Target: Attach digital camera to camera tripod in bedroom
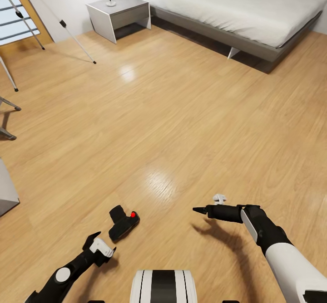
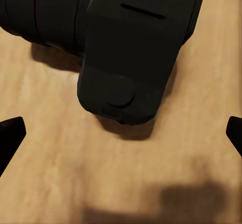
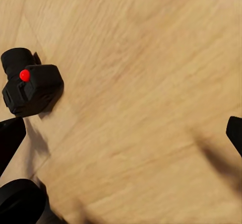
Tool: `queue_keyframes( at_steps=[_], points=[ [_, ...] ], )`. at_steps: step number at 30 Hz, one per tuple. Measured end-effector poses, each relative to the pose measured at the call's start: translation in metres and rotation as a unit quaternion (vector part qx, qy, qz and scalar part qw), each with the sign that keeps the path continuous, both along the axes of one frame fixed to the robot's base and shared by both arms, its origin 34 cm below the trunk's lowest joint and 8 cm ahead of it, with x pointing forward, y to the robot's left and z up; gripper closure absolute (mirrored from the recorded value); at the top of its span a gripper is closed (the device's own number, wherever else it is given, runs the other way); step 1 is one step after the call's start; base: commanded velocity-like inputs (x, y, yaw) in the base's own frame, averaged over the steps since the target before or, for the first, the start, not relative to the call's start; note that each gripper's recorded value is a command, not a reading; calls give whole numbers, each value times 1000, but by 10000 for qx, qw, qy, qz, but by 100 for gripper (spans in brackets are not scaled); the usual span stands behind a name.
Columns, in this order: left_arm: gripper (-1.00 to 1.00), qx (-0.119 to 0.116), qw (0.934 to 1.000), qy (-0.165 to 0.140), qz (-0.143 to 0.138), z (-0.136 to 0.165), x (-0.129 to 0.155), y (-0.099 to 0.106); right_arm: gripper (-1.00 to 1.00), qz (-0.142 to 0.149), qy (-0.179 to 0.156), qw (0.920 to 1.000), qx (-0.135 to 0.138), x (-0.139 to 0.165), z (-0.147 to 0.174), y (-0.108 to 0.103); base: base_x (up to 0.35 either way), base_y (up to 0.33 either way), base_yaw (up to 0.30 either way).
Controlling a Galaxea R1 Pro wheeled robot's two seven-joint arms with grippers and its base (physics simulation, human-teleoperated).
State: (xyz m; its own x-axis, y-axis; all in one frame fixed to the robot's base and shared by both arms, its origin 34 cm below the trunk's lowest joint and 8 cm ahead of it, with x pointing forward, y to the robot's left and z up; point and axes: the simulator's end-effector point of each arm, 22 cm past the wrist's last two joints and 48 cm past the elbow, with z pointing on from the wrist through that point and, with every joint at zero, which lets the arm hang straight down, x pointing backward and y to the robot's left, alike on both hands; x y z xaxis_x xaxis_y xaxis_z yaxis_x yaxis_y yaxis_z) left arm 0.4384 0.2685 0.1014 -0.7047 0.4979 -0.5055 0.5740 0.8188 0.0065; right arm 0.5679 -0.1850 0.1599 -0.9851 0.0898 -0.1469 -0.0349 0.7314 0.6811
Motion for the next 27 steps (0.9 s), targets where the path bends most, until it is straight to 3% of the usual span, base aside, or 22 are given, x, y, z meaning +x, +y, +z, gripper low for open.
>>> queue_keyframes(
  at_steps=[18,27],
  points=[
    [-100,26,10000,0,-63,-1,2,-1,-100,-9,11,10000,-17,0,-1,-1,0,0,0],
    [-100,158,9995,253,-102,-11,-17,7,-100,-15,24,10000,-30,-1,-2,-2,0,0,0]
  ],
)
